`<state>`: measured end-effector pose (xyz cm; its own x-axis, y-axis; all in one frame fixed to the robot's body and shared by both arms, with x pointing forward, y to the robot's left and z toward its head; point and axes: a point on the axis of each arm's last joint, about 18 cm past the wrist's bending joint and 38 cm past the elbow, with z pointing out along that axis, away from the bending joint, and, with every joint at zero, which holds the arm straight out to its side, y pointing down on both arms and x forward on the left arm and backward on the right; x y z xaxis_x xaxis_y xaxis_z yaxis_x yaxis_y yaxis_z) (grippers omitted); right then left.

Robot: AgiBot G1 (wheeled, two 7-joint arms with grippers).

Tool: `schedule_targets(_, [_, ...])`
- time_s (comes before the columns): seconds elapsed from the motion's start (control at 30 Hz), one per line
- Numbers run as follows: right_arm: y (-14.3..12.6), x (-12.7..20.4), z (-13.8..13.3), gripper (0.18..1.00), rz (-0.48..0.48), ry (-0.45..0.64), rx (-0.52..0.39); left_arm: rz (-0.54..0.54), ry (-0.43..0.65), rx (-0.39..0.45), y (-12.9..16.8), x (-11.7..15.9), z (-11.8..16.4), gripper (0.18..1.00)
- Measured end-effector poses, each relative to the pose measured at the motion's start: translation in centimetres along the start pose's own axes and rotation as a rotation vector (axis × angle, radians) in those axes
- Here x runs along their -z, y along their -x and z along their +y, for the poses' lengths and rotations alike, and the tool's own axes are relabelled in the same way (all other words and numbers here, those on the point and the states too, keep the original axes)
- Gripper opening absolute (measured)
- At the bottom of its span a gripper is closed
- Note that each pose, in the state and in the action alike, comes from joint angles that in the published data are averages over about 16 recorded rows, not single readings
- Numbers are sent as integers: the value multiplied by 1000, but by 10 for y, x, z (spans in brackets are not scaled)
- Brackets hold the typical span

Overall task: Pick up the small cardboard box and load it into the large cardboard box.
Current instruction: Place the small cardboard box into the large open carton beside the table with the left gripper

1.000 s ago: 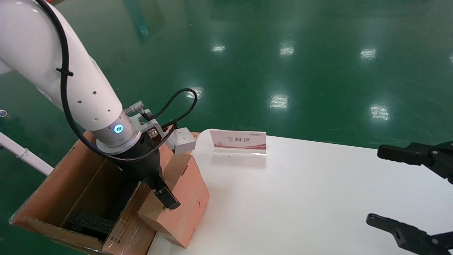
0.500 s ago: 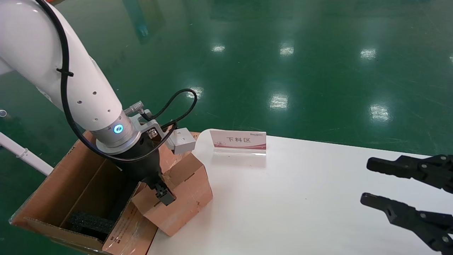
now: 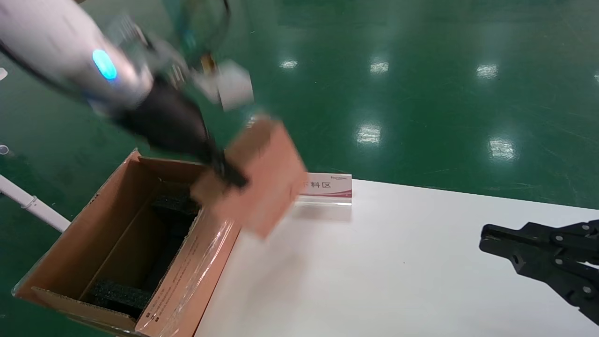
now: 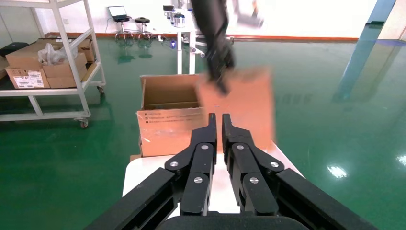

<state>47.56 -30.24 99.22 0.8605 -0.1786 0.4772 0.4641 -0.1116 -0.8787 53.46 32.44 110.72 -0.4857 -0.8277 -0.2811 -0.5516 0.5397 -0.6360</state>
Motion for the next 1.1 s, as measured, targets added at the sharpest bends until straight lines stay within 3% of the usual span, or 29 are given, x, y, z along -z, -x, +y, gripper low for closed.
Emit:
schedule_targets(0.23, [0, 0, 0, 219, 0, 0, 0, -85, -75, 28, 29, 62, -11, 336])
schedule_targets(0.47, [0, 0, 0, 195, 0, 0, 0, -146, -33, 79, 56, 95, 11, 325])
schedule_targets(0.7, [0, 0, 0, 191, 0, 0, 0, -166, 56, 140, 78, 102, 53, 317])
schedule_targets(1.1, [0, 0, 0, 191, 0, 0, 0, -162, 197, 254, 101, 87, 121, 311])
